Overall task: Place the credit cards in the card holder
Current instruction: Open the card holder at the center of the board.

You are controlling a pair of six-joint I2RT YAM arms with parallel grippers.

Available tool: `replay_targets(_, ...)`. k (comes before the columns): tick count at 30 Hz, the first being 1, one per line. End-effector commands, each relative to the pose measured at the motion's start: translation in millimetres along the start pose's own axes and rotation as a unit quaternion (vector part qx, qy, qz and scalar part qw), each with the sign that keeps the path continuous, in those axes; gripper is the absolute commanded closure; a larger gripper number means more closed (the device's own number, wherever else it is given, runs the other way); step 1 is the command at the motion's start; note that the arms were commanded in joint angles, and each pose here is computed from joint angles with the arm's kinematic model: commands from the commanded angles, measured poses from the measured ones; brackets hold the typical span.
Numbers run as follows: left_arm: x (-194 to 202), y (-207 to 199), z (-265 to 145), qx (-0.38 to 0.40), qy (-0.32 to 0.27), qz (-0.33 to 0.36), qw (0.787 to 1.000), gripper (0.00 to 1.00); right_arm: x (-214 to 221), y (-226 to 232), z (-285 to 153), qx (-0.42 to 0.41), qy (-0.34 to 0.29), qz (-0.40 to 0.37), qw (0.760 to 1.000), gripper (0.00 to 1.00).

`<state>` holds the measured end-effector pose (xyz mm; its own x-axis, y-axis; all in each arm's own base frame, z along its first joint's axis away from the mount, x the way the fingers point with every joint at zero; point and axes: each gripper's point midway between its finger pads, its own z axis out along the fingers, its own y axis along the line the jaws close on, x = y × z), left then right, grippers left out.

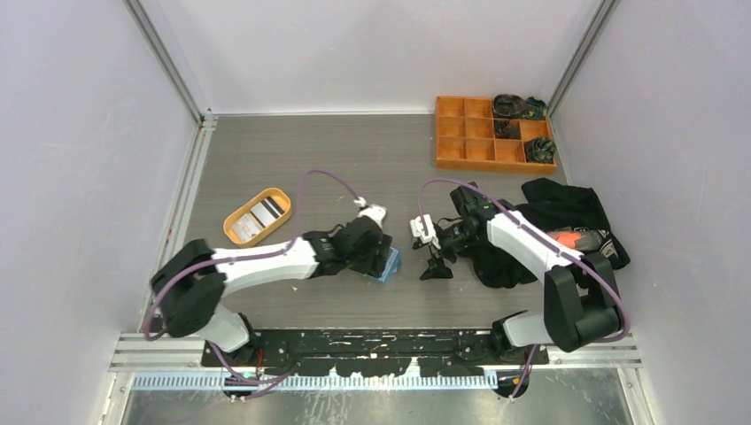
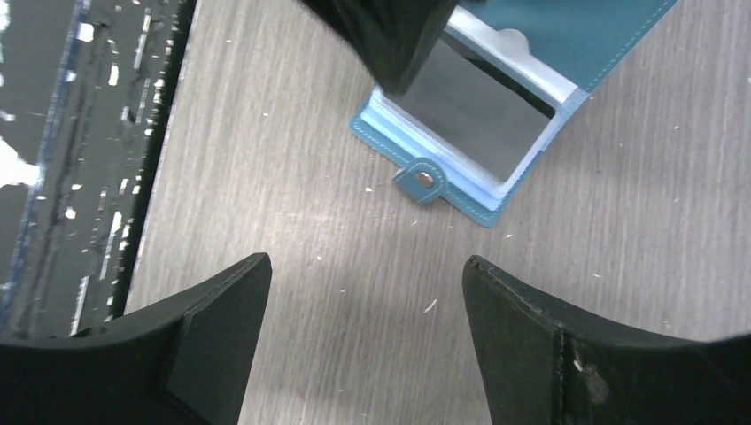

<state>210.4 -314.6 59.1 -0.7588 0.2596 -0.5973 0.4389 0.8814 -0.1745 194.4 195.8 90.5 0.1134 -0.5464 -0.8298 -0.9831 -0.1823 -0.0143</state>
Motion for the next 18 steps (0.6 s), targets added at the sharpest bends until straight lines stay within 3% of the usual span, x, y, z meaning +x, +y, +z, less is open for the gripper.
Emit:
replay_targets(1, -47.6, 20.7, -35.8, 0.039, -0.103, -0.042, 0.993, 0.29, -10.6, -28.1, 8.7, 0.051, 0.014, -0.053, 0.997, 0.15)
replay_targets(7, -42.3, 69.5, -47.7, 0.034, -0.101, -0.092, 0.990, 0.12, -3.2, -33.8, 32.2, 0.048, 0.057, -0.062, 0.995, 0.15)
replay_targets(11, -38.6, 74.6, -37.2, 0.066, -0.066, -0.113, 0.989, 0.11, 1.5, -37.7, 45.7, 0.042, 0.083, -0.074, 0.993, 0.14)
replay_targets(14, -35.0, 69.3, -26.5, 0.084, -0.038, -0.119, 0.989, 0.14, 5.1, -35.8, 52.8, 0.025, 0.100, -0.079, 0.992, 0.17)
replay_targets(18, -30.3, 67.2, -10.7, 0.090, -0.011, -0.135, 0.987, 0.32, 8.9, -33.7, 61.2, 0.010, 0.113, -0.087, 0.990, 0.27)
